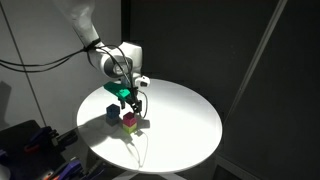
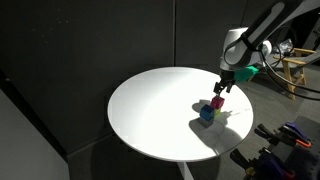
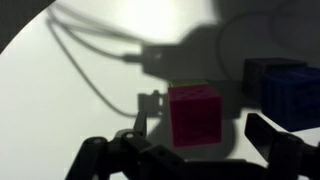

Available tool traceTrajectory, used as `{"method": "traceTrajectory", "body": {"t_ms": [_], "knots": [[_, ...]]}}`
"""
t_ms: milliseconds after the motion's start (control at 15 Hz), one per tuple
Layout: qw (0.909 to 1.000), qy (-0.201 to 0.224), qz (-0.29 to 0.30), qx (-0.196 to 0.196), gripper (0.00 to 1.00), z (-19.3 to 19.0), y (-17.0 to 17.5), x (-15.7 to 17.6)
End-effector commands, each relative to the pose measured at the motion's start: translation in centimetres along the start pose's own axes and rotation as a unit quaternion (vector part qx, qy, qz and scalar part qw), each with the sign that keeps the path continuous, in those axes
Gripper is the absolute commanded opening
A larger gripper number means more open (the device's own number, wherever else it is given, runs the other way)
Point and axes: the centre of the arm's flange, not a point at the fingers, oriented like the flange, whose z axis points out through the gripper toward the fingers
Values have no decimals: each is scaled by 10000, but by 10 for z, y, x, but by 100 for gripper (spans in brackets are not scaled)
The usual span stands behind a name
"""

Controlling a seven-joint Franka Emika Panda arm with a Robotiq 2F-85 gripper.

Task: Put the pink block on top of the stack on the left.

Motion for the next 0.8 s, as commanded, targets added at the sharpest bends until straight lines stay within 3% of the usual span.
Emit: {"method": "traceTrajectory", "body": {"t_ms": [0, 733], "knots": [[9999, 98, 75, 45, 100, 5, 4, 0], [9998, 179, 43, 14, 100, 13, 2, 11]]}}
